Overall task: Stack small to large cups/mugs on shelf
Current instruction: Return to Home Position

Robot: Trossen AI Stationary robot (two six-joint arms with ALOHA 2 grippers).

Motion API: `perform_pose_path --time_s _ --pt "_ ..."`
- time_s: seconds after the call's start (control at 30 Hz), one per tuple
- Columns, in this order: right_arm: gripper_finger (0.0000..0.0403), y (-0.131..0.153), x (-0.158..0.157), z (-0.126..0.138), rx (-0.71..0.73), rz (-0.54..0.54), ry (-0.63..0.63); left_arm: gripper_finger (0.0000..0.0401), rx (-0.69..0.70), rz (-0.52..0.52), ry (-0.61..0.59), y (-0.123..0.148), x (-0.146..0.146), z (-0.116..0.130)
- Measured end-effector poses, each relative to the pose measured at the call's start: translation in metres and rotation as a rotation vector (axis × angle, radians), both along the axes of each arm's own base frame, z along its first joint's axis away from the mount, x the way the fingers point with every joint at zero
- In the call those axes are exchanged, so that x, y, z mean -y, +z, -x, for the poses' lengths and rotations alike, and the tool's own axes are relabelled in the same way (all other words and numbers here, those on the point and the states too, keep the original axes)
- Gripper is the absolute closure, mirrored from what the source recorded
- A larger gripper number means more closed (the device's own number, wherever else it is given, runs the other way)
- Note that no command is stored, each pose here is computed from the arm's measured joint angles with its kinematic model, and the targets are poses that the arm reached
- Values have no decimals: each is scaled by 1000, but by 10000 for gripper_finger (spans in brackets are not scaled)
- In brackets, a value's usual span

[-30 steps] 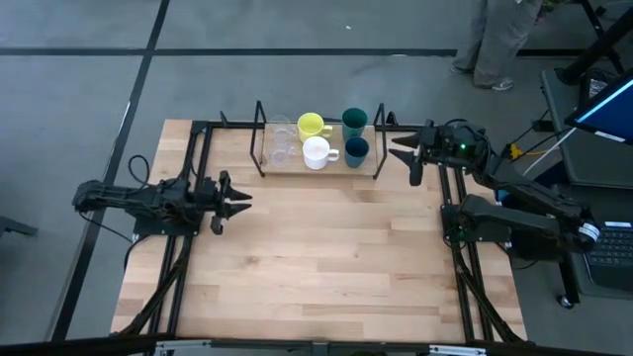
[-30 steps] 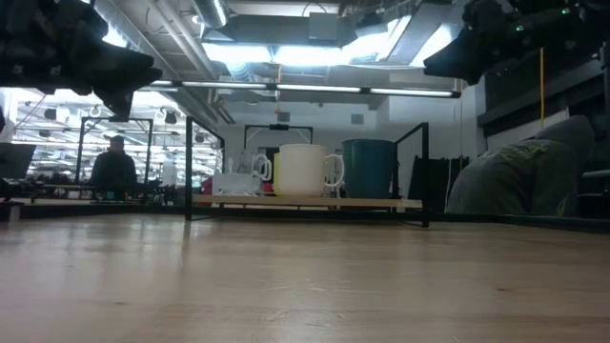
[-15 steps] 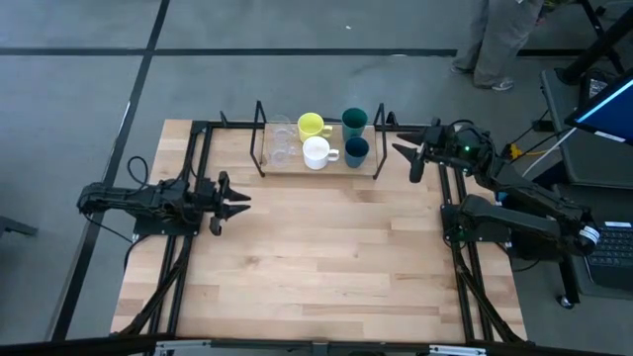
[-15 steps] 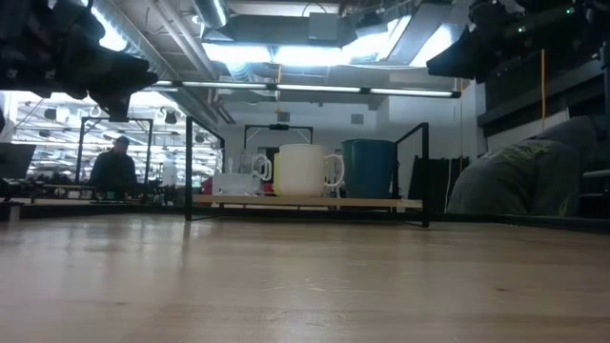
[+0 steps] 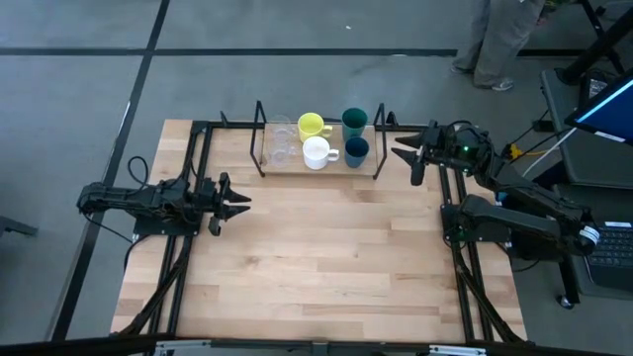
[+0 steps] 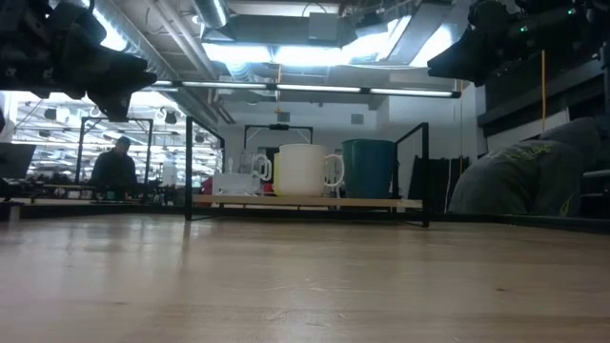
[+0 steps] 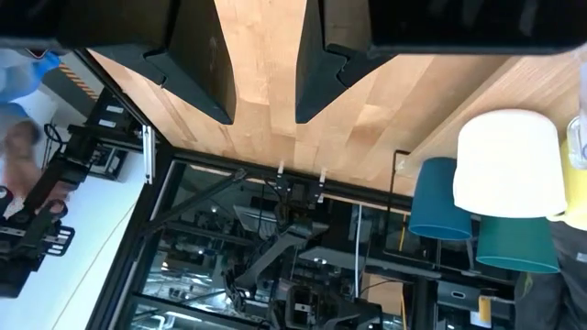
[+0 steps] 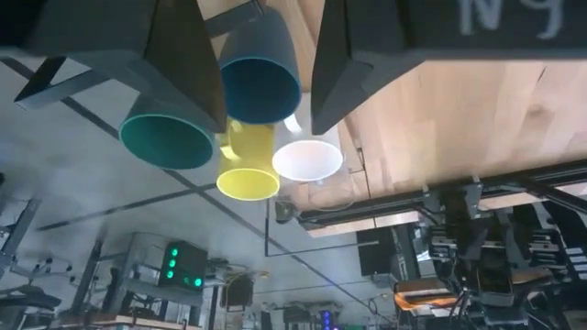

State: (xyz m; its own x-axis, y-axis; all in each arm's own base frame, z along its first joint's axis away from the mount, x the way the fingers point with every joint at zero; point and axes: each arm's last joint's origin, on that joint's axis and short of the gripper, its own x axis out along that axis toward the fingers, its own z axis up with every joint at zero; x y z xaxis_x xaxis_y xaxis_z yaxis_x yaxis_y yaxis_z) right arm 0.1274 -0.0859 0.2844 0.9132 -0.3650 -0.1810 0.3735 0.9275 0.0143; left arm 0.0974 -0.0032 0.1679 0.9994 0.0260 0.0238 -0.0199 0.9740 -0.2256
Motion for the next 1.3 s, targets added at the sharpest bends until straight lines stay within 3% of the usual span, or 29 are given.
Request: perform_pose_path --time_s 0.57,0.67,0.8,0.9,1.1,1.3 --pt "241 0 0 0 1 -1 0 291 1 0 1 0 0 0" --pt "241 0 0 0 17 -42 -2 291 1 0 1 0 0 0" --pt "241 6 -10 2 87 -84 131 291 1 0 1 0 0 0" --pt "241 18 -26 7 168 -34 270 291 1 0 1 0 0 0" --pt "241 31 -51 17 286 -27 386 291 1 0 1 0 0 0" --pt "241 11 -66 23 403 4 482 291 1 0 1 0 0 0"
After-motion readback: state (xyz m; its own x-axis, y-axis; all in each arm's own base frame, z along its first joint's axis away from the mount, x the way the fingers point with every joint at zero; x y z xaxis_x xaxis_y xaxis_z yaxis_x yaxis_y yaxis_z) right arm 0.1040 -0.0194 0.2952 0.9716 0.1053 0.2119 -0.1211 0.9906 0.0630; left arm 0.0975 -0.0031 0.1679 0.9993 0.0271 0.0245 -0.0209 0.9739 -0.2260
